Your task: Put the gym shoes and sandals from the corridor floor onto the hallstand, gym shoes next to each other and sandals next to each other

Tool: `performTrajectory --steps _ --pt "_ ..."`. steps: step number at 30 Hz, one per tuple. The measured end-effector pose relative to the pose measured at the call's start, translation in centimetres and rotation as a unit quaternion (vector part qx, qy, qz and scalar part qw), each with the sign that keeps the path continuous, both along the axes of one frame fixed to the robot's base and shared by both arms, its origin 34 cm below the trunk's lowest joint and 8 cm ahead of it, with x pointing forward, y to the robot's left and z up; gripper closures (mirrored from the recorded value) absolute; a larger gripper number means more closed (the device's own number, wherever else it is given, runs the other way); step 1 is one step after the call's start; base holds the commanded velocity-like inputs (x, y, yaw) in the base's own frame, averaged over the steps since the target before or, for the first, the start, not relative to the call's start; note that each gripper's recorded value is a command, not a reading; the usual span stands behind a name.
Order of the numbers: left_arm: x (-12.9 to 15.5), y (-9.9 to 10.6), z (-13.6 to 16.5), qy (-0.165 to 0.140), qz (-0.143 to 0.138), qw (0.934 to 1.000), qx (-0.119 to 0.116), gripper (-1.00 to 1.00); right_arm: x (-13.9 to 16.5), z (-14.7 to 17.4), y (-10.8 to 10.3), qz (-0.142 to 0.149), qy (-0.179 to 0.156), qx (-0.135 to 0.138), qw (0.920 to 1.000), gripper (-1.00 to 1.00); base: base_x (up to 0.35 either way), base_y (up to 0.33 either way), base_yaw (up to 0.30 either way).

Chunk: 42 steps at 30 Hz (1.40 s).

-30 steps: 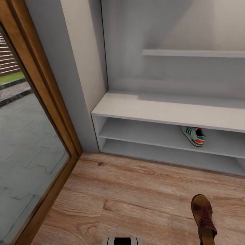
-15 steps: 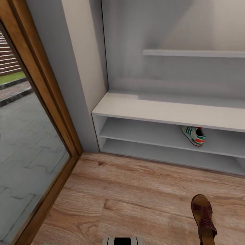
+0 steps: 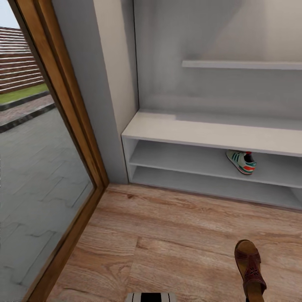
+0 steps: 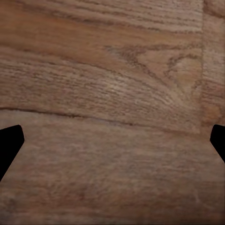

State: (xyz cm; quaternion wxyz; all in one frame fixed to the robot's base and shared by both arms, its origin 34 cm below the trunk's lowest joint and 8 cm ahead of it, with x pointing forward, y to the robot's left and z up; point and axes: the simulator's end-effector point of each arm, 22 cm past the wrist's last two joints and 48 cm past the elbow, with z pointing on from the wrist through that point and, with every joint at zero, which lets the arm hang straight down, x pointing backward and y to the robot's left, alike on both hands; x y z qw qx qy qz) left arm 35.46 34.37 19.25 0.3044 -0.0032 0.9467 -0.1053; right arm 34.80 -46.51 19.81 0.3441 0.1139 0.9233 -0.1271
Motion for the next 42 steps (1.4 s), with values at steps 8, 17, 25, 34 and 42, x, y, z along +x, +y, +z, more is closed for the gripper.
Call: performTrajectory --steps 8,17,25,34,42 --pt "0.0 0.0 0.0 0.000 0.000 1.0000 0.000 -1.00 0.5 -1.1 4.5 0.043 0.009 0.023 0.9988 1.00 -0.007 0.008 0.000" --pt "0.0 0.0 0.0 0.000 0.000 1.0000 0.000 -1.00 1.3 -1.4 6.6 0.062 0.007 0.031 0.9976 1.00 0.000 0.000 0.000" --pt "0.0 -0.1 0.0 0.000 -0.001 1.0000 0.000 -1.00 6.3 -0.6 12.9 0.111 -0.012 0.034 0.9931 1.00 0.000 0.000 0.000" --pt "0.0 0.0 0.0 0.000 0.000 1.0000 0.000 -1.00 11.2 0.6 18.0 0.125 0.048 -0.010 0.9909 1.00 0.000 0.000 0.000" --pt "0.0 -0.1 0.0 0.000 -0.001 1.0000 -0.001 -1.00 17.4 3.3 19.3 0.137 0.049 -0.048 0.9881 1.00 0.000 0.000 0.000"
